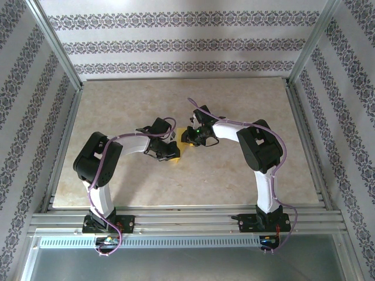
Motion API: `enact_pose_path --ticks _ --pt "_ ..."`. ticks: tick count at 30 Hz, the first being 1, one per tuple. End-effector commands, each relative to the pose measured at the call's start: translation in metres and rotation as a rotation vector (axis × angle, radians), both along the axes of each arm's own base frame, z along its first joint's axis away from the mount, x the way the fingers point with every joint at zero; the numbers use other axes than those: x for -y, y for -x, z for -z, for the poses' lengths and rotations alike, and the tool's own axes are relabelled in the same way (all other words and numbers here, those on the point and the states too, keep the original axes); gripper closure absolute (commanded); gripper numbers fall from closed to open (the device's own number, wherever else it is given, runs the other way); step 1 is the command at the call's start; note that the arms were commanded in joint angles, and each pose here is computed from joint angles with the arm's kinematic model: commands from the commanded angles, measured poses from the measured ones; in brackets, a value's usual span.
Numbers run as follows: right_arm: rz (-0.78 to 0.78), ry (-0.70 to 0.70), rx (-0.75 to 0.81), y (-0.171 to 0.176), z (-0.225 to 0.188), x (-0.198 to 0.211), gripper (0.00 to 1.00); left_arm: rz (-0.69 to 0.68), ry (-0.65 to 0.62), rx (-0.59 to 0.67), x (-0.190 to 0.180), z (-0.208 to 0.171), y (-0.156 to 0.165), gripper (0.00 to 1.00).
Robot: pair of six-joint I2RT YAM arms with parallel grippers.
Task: Fold a paper plane with a square sheet of paper (pick it up from the middle)
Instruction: Fold the wing for the fifth time at the center of the table.
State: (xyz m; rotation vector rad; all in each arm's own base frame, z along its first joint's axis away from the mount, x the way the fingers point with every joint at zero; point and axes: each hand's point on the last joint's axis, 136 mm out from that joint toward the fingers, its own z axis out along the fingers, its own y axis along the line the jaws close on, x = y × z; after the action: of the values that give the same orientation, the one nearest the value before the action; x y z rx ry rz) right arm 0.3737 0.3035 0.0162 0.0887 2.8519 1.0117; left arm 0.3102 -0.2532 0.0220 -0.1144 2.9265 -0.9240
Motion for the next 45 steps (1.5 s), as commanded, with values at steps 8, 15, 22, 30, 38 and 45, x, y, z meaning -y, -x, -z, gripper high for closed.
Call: enact_pose_path --ticks 8,15,22,30,38,45 --pt "0.019 0.146 -0.108 0.023 0.049 0.021 0.74 0.011 -0.027 0.045 -0.001 -0.025 0.000 0.77" --pt "0.019 0.145 -0.110 0.023 0.049 0.021 0.74 0.004 -0.119 0.109 -0.019 -0.043 -0.007 0.74" --pt "0.021 0.142 -0.111 0.022 0.049 0.021 0.74 0.002 0.079 0.182 0.013 -0.069 -0.024 0.82" --pt "0.019 0.138 -0.117 0.023 0.050 0.020 0.74 -0.012 0.071 0.103 0.016 -0.036 -0.020 0.91" --pt "0.020 0.138 -0.120 0.023 0.050 0.020 0.74 -0.013 0.049 0.034 0.015 -0.009 -0.009 0.92" --pt "0.020 0.139 -0.122 0.023 0.052 0.020 0.74 -0.007 0.030 -0.006 0.013 0.005 -0.001 0.92"
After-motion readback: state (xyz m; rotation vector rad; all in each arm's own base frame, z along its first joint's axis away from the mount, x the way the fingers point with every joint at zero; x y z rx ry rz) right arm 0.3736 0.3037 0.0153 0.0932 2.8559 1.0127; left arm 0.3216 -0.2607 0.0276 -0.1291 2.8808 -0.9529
